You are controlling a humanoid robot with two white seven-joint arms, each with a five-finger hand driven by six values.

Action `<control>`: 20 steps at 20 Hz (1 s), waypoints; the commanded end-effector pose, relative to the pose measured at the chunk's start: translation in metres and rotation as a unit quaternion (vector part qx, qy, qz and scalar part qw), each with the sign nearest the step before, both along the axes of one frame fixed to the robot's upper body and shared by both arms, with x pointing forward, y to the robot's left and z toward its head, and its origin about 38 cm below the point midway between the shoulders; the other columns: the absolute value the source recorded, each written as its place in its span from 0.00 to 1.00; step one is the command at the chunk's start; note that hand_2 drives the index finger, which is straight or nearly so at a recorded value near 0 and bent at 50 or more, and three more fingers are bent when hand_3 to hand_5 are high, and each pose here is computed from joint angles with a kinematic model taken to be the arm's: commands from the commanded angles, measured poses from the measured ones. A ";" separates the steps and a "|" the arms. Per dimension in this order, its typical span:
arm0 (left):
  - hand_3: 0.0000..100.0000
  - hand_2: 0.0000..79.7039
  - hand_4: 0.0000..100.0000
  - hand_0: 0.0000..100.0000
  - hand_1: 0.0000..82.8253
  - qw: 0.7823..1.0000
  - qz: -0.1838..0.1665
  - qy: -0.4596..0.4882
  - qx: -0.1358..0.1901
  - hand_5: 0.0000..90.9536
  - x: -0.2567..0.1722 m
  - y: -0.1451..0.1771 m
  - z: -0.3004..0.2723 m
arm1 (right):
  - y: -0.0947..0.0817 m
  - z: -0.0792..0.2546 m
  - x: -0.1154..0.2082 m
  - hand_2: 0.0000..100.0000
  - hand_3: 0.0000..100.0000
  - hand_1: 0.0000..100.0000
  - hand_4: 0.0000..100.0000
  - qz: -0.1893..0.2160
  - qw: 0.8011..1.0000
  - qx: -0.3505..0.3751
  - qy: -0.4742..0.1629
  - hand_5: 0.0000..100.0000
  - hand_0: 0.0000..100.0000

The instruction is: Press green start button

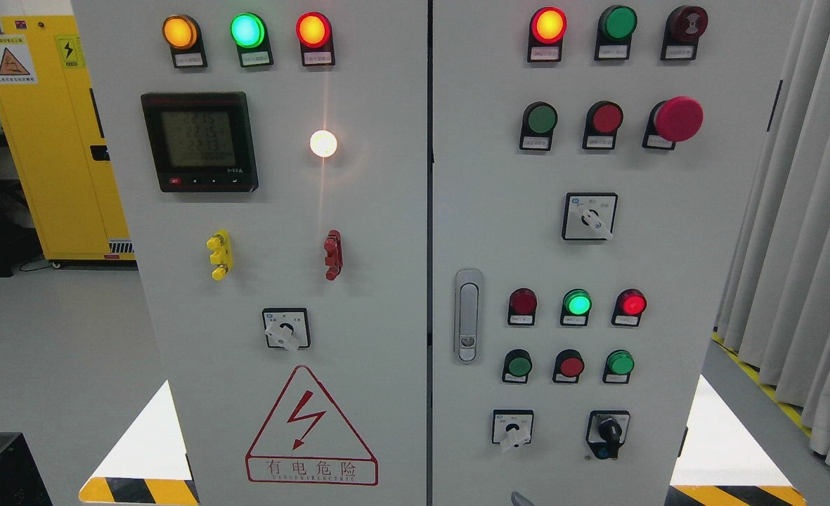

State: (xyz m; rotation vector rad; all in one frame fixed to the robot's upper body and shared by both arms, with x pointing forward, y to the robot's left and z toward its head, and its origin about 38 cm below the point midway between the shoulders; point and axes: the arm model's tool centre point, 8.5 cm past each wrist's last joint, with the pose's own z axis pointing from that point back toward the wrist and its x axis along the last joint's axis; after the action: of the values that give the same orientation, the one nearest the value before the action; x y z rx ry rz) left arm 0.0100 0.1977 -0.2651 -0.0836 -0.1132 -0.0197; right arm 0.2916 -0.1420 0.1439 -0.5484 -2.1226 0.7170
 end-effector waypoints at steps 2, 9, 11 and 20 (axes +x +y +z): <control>0.00 0.00 0.00 0.12 0.67 1.000 0.000 0.000 0.000 0.00 0.000 0.000 0.000 | -0.013 0.018 0.015 0.00 0.88 0.86 0.92 -0.068 0.991 -0.106 -0.045 1.00 0.53; 0.00 0.00 0.00 0.12 0.67 1.000 0.000 0.000 0.000 0.00 0.000 0.000 0.000 | -0.026 0.041 0.040 0.00 0.89 0.91 0.91 -0.127 0.976 -0.160 -0.074 1.00 0.63; 0.00 0.00 0.00 0.12 0.67 1.000 0.000 -0.001 0.000 0.00 0.001 0.000 0.000 | -0.025 0.049 0.048 0.00 0.89 0.92 0.91 -0.139 0.970 -0.178 -0.084 1.00 0.64; 0.00 0.00 0.00 0.12 0.67 1.000 0.000 0.000 0.001 0.00 0.000 0.001 0.000 | -0.024 0.072 0.083 0.00 0.89 0.94 0.92 -0.175 0.960 -0.195 -0.097 1.00 0.72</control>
State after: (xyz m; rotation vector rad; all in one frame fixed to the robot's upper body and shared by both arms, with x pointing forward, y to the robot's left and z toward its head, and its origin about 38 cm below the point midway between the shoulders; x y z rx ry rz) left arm 0.0102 0.1978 -0.2651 -0.0835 -0.1135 -0.0195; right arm 0.3540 -0.1663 0.2024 -1.1538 -1.9915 0.8916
